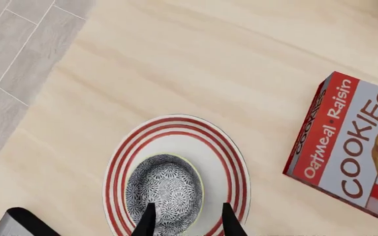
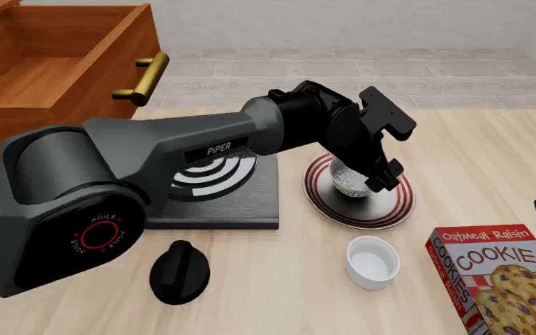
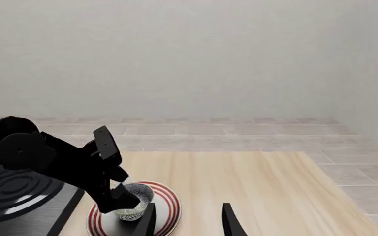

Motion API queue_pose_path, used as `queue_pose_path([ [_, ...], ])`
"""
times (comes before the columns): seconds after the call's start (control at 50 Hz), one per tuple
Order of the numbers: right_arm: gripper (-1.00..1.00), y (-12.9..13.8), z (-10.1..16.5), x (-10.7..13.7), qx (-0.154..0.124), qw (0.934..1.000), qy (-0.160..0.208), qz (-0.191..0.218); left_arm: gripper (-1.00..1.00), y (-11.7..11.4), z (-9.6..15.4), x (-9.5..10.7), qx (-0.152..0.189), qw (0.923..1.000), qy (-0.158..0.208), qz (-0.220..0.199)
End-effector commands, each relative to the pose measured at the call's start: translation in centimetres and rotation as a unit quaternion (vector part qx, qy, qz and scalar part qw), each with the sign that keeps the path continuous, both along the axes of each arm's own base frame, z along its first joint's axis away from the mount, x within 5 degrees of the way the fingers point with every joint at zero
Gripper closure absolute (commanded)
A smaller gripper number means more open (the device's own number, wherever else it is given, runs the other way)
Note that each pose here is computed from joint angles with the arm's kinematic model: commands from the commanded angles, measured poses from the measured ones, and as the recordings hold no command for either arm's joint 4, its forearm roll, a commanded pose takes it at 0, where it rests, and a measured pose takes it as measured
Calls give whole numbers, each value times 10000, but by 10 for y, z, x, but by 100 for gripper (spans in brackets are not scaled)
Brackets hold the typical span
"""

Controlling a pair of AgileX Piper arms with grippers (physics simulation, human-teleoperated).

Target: Pick the akita bowl in the top layer of the wooden cabinet and place it on the plate.

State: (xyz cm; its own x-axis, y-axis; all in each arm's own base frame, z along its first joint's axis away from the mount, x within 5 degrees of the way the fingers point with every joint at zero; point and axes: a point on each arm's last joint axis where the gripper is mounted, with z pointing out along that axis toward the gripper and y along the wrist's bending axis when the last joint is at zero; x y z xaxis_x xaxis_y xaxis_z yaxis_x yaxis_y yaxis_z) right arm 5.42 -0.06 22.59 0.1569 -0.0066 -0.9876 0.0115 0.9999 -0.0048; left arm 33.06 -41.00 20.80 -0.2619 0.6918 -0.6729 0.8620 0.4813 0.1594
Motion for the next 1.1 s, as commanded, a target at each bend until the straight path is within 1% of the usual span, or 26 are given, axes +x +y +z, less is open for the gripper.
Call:
queue_pose_path([
  [0.02,-100,0,1,0,-38,10000,-21,5,-100,5,8,5,-2,10000,-72,8],
  [0.08,-100,0,1,0,-51,10000,-25,15,-100,6,13,9,3,9999,-121,6],
  [0.3,-100,0,0,0,-73,10000,-31,19,-100,5,27,7,-54,9998,-191,-33],
  [0.4,-100,1,0,0,-95,9999,-38,31,-100,7,40,9,-142,9996,-230,23],
  [0.54,-100,1,0,0,-122,9999,-38,41,-100,10,50,8,-225,9994,-271,59],
  [0.66,-100,1,0,0,-132,9999,-34,46,-100,12,53,8,-259,9992,-278,87],
  [0.72,-100,1,0,0,-132,9999,-33,44,-100,12,63,8,-345,9989,-299,126],
  [0.84,-100,1,0,0,-141,9999,-33,46,-100,12,69,8,-402,9986,-308,149],
  [0.94,-100,1,0,0,-138,9999,-32,43,-100,9,83,1,-616,9975,-278,223],
  [1.06,-100,1,0,0,-137,9999,-29,43,-100,10,92,2,-757,9963,-269,318],
  [1.1,-100,1,0,0,-136,9999,-28,42,-100,9,98,-2,-863,9954,-244,351],
])
